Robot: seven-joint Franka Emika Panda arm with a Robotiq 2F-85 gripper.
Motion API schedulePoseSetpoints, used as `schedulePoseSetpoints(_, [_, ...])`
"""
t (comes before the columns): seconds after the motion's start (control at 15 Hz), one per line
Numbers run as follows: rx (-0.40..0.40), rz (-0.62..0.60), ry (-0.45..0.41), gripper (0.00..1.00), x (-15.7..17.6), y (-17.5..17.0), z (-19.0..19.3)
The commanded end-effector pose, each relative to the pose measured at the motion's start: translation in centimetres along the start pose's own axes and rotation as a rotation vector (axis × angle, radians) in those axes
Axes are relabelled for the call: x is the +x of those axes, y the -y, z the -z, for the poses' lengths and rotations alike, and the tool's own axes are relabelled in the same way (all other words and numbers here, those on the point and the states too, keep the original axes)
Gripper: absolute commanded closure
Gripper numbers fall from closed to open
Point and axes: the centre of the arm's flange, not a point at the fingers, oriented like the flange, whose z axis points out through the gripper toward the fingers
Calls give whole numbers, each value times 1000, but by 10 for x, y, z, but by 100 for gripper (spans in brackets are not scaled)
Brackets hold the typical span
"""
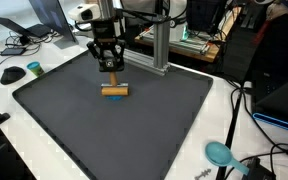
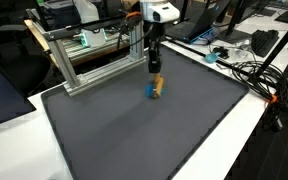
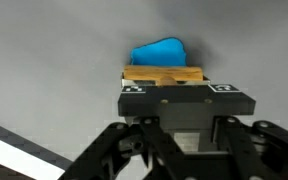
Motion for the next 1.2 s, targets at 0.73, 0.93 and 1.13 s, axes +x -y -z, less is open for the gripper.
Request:
schedulePoseSetpoints(0.73, [76, 4, 102, 78, -55, 20, -42])
schedulePoseSetpoints(0.93, [77, 5, 101, 78, -55, 19, -42])
schedulePoseSetpoints(1.13, [79, 7, 101, 78, -53, 19, -44])
